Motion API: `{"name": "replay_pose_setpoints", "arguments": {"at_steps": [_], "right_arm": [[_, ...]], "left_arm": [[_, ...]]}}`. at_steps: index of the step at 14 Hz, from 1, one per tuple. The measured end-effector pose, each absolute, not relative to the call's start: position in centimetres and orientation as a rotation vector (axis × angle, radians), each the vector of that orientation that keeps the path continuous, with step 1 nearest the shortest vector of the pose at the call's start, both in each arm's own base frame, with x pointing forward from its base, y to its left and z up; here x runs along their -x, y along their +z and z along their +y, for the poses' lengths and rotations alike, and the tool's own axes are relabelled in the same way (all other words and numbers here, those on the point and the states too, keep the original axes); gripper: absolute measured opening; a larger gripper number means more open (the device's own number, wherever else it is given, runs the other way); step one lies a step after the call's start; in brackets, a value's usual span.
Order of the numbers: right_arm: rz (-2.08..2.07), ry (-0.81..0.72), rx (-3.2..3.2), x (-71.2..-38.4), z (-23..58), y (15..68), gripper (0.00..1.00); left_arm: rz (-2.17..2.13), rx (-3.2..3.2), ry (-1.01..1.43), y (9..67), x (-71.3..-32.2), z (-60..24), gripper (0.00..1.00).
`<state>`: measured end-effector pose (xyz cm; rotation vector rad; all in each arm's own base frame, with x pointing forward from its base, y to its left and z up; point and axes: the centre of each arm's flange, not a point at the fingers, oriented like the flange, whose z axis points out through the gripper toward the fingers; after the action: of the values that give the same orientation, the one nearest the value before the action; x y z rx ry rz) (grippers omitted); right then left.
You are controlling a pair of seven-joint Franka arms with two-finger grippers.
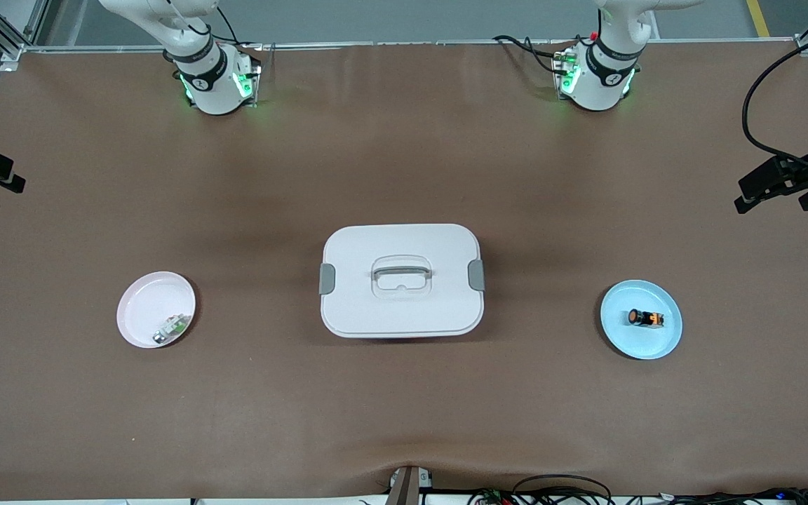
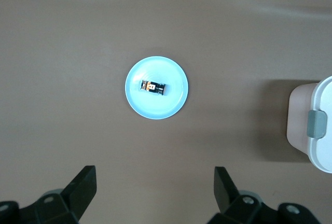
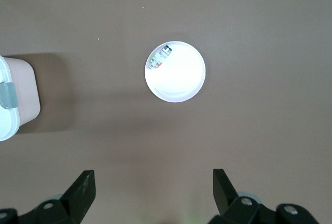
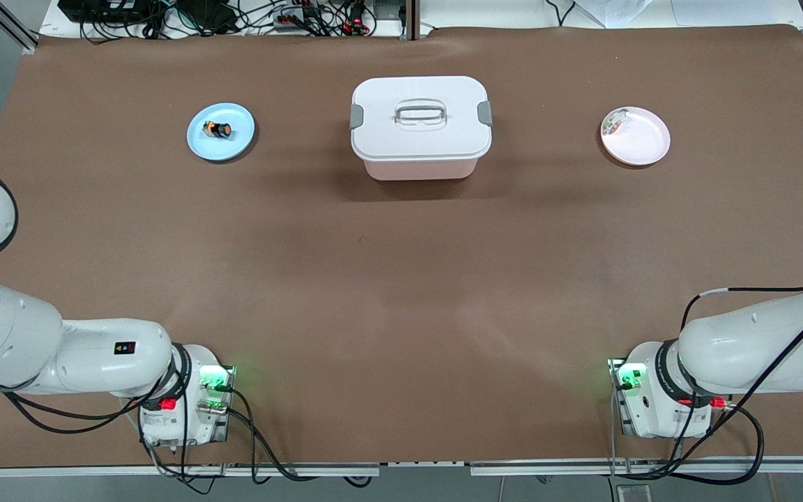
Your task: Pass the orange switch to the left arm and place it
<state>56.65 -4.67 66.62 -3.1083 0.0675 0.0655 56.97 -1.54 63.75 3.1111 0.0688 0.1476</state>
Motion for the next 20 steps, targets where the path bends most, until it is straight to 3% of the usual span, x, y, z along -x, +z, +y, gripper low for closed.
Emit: {"name": "replay_pose_setpoints", "arguments": {"at_steps": [20], "right_arm": [[0.07,0.054,3.11,-56.7,-4.8,66.7,1.0]], "left_arm": [[0.096,-3.118,0.064,61.8,-57.6,-0.1,1.0]]}}
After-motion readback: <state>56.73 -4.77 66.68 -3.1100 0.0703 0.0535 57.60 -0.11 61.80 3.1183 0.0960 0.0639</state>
